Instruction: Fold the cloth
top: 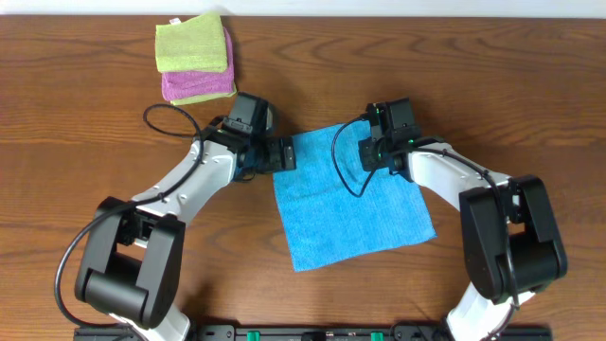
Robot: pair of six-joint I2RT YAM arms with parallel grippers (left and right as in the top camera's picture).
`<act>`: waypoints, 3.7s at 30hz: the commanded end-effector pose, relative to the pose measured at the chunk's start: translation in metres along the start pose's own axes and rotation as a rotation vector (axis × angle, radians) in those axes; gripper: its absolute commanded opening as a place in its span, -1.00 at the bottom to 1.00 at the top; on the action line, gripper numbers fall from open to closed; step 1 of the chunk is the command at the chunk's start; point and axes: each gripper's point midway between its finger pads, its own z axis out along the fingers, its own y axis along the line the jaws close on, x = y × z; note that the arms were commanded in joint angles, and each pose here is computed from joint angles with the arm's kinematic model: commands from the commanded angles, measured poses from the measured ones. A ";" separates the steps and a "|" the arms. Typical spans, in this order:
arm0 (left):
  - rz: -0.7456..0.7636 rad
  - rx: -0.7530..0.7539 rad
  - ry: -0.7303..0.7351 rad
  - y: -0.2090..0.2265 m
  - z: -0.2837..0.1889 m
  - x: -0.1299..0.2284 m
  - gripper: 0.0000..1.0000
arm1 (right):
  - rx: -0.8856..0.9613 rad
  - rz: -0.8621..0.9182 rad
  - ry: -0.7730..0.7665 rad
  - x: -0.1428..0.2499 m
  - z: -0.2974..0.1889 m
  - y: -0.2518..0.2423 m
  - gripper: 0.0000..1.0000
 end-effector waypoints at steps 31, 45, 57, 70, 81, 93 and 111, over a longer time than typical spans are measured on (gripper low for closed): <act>-0.023 -0.269 -0.223 0.005 0.035 -0.019 -0.88 | 0.061 0.099 0.134 0.043 0.017 -0.015 -0.97; -0.057 -0.312 -0.159 0.023 0.064 -0.003 -0.89 | 0.074 0.179 0.189 0.057 0.014 -0.015 -0.98; -0.075 -0.221 -0.267 0.006 0.064 -0.032 -0.88 | 0.094 0.295 0.259 0.074 0.001 -0.006 -0.97; -0.023 -0.262 -0.237 0.002 0.027 -0.044 0.80 | 0.019 0.257 0.132 0.036 -0.027 0.007 0.99; 0.085 -0.121 -0.150 -0.041 -0.045 -0.032 0.96 | -0.099 0.287 -0.025 0.005 -0.126 0.025 0.99; 0.262 0.057 0.402 -0.051 -0.111 0.120 0.98 | -0.194 0.474 0.175 0.128 -0.181 0.035 0.98; 0.295 0.259 0.512 -0.030 -0.052 0.188 0.91 | -0.137 0.616 0.243 0.219 -0.159 0.008 0.99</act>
